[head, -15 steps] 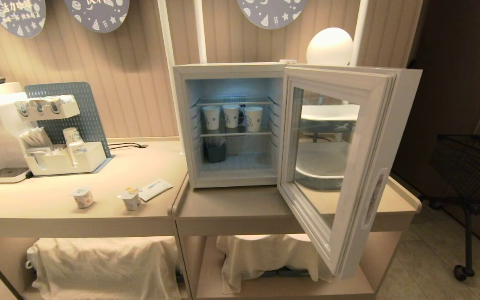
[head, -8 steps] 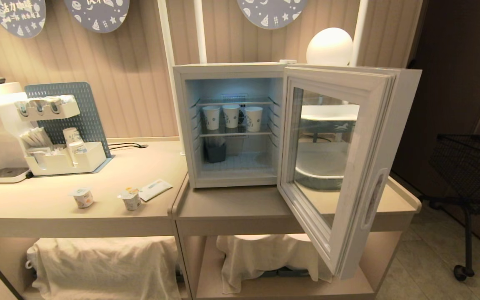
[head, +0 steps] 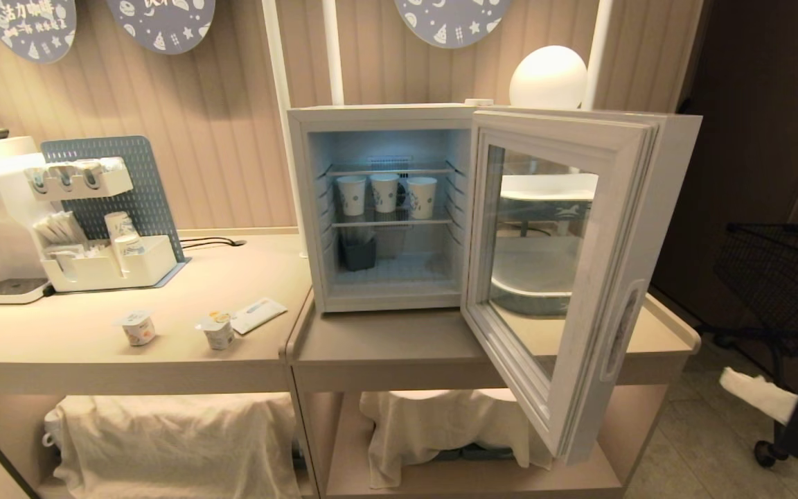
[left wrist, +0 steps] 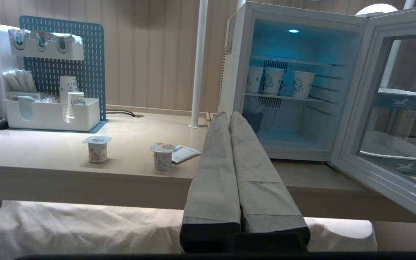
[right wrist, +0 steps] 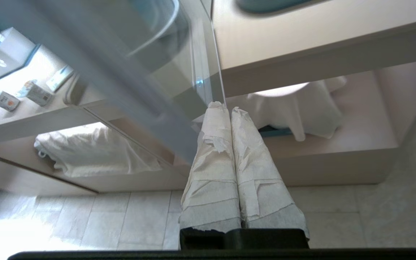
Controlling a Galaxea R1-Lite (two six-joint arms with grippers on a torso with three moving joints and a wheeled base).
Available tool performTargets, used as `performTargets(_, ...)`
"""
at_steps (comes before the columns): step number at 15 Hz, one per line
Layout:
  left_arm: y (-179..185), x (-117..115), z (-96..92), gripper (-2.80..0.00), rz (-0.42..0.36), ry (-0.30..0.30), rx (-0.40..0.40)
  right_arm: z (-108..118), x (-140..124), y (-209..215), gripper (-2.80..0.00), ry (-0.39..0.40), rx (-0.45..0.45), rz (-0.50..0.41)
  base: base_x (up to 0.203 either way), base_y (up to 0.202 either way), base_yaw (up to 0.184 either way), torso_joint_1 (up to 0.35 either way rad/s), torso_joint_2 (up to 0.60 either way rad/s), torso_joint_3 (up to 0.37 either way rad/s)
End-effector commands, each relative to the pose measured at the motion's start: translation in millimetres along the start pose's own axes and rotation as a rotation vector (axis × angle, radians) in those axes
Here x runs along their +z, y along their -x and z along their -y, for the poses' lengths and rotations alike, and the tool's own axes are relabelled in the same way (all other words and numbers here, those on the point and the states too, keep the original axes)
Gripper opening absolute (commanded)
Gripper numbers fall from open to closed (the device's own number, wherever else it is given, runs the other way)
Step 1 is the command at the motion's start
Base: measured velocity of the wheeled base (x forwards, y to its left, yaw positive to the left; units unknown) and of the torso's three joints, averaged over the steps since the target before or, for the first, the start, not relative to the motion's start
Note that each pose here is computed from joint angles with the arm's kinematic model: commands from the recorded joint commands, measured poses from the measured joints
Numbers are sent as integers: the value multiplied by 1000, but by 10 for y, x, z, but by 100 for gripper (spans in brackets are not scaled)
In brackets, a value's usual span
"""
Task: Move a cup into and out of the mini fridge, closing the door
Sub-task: Close the freezer door
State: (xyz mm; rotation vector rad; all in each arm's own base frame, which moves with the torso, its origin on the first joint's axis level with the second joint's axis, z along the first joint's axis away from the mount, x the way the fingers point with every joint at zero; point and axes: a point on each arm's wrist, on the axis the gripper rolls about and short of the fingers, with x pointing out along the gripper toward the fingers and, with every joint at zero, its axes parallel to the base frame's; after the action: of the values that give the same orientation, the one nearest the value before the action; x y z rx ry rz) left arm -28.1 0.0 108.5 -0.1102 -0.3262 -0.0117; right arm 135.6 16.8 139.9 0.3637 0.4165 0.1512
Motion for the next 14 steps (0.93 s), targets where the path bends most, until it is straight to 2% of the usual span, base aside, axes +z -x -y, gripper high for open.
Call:
performTargets(1,-4,-114,-13,-280,-38,1,5,212,-100,-706,-280,-49,-42,-156,0,0,0,0,0,0)
performTargets(4,-4,-114,-13,-280,-38,1,5,493,-237,-1374,-280,-83,30,-178,0,0,0,0,0,0)
performTargets(6,-4,-114,-13,-280,-38,1,5,502,-230,-1689,-280,-50,158,-122,0,0,0,0,0,0)
performTargets(7,-4,-114,-13,-280,-38,1,4,389,-206,-1801,-280,-22,232,-106,0,0,0,0,0,0)
performTargets(9,-4,-114,-13,-280,-38,1,5,150,-181,-1907,-280,10,320,-109,0,0,0,0,0,0)
performTargets(14,-4,-114,-13,-280,-38,1,5,-477,47,-2015,-280,61,461,-115,0,0,0,0,0,0)
